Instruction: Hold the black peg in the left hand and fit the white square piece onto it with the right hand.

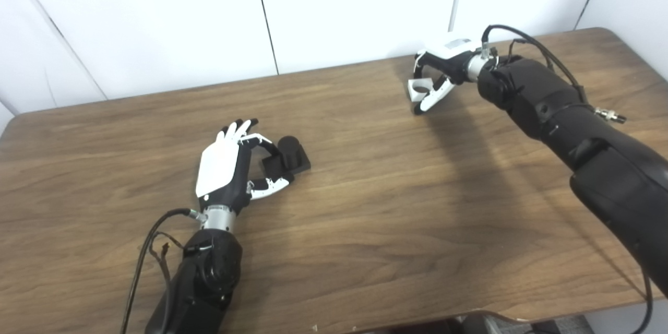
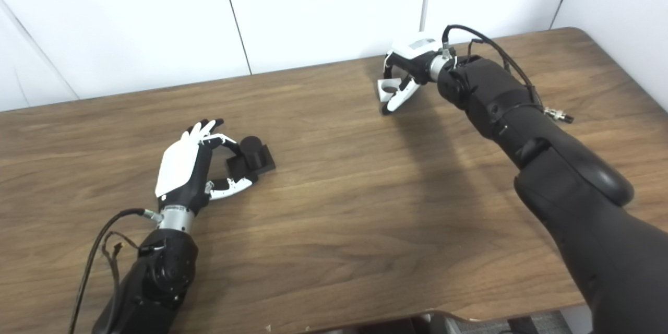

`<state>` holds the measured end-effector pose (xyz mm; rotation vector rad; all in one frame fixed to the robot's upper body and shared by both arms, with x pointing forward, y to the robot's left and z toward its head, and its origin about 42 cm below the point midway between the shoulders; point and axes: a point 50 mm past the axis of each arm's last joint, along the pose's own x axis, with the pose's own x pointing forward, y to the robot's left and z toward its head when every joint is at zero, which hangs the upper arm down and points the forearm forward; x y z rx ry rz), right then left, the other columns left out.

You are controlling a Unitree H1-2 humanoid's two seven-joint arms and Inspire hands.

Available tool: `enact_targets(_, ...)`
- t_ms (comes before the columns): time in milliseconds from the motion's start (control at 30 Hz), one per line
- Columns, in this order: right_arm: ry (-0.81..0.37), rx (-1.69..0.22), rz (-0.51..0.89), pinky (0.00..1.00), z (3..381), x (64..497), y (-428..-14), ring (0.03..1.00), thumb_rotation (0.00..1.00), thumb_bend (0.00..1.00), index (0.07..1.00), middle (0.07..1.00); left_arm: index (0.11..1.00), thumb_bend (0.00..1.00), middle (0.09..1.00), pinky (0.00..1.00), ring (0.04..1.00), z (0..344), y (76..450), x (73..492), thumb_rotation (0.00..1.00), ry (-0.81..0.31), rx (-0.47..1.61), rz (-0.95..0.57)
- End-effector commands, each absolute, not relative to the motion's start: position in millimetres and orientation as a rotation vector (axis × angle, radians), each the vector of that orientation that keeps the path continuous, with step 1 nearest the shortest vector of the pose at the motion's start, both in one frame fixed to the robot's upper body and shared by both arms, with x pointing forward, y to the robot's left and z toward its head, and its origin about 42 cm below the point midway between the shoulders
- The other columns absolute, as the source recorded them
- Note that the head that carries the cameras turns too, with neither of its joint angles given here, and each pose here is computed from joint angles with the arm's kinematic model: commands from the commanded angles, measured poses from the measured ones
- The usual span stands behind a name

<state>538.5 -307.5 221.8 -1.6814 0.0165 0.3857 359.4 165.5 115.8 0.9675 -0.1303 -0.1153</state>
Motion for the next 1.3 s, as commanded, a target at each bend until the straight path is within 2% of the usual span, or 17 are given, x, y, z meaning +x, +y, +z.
enact_targets(0,-0.013,-1.736,0.326,0.94,247.0,547.8,-316.6,0.916,0.45,0.63,0.639,0.89,0.494,0.52,0.937,1.0,0.993,73.9,172.4,334.2,0.08,0.061,1.026,-0.245)
enact_targets(100,-0.02,-1.748,0.321,0.96,247.4,548.1,-318.1,0.915,0.41,0.61,0.629,0.881,0.494,0.52,0.931,1.0,0.984,74.3,172.2,334.4,0.08,0.06,1.035,-0.239)
enact_targets(133,-0.022,-1.75,0.318,0.95,247.6,548.2,-319.1,0.908,0.29,0.56,0.563,0.873,0.494,0.52,0.93,1.0,0.983,74.4,172.3,334.5,0.08,0.059,1.033,-0.238)
enact_targets(167,-0.024,-1.75,0.315,0.95,247.9,548.2,-320.3,0.908,0.29,0.56,0.563,0.873,0.494,0.52,0.93,1.0,0.983,74.6,172.4,334.5,0.08,0.058,1.034,-0.239)
enact_targets(200,-0.025,-1.748,0.313,0.95,248.1,548.2,-321.4,0.906,0.2,0.52,0.513,0.867,0.494,0.52,0.93,1.0,0.984,74.8,172.6,334.6,0.08,0.058,1.035,-0.24)
enact_targets(267,-0.03,-1.75,0.309,0.95,248.5,548.3,-322.8,0.904,0.17,0.51,0.5,0.864,0.494,0.52,0.931,1.0,0.985,74.8,173.4,334.9,0.08,0.058,1.035,-0.243)
enact_targets(667,-0.108,-1.799,0.28,0.94,250.2,545.8,-330.8,0.878,0.16,0.51,0.489,0.823,0.494,0.52,0.93,1.0,0.987,76.6,174.9,337.1,0.08,0.062,1.036,-0.235)
enact_targets(1000,-0.159,-1.766,0.266,0.92,247.7,542.0,-333.8,0.861,0.16,0.51,0.488,0.808,0.494,0.52,0.931,1.0,0.987,76.6,174.6,336.2,0.08,0.059,1.045,-0.236)
enact_targets(1167,-0.267,-1.721,0.243,0.95,253.4,533.7,-328.3,0.864,0.16,0.51,0.491,0.808,0.494,0.52,0.93,1.0,0.984,77.0,172.8,335.6,0.08,0.05,1.058,-0.237)
enact_targets(1267,-0.359,-1.672,0.221,0.94,261.1,524.7,-318.4,0.866,0.16,0.51,0.489,0.806,0.494,0.52,0.925,1.0,0.978,77.2,172.3,336.2,0.08,0.044,1.059,-0.23)
